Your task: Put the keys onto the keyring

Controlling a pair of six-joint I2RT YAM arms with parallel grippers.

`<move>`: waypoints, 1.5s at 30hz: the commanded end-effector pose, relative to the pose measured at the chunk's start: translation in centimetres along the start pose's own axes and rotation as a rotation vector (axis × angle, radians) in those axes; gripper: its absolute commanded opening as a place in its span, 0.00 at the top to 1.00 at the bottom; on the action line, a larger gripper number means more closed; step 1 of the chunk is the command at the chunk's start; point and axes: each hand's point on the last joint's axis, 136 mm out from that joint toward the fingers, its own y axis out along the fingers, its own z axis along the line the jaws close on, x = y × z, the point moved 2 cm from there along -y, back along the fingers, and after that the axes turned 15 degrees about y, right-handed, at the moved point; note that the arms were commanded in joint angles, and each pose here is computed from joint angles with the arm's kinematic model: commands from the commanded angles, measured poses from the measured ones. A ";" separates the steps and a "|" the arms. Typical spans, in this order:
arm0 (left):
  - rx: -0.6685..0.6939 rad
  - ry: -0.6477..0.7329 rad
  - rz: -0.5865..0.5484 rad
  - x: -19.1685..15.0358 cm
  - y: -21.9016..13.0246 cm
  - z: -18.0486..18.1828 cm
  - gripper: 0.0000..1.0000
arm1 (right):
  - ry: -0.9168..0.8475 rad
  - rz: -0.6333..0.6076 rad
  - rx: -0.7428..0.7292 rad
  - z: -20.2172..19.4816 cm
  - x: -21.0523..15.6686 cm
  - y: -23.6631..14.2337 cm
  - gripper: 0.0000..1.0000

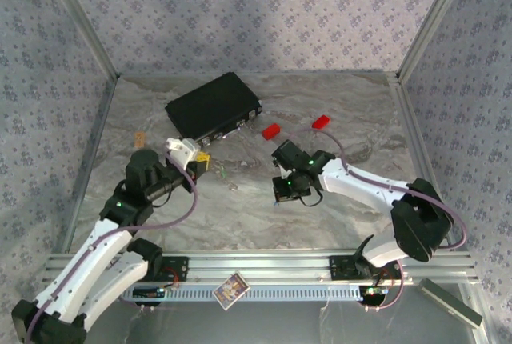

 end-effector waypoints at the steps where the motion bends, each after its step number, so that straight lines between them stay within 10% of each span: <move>1: -0.129 0.067 -0.070 2.9 -0.2 -1.9 1.00 | -0.069 0.098 0.003 -0.7 -1.5 0.4 1.00; 27: -0.164 0.134 -0.005 1.8 1.4 -3.2 1.00 | -0.019 0.094 -0.066 -0.7 3.2 5.7 0.99; 34: -0.163 0.141 -0.002 1.7 1.4 -3.2 1.00 | -0.017 0.095 -0.062 -0.6 3.3 5.7 0.74; 45: -0.160 0.144 0.001 1.6 1.1 -3.2 1.00 | -0.042 0.117 -0.078 -0.3 3.8 5.7 0.71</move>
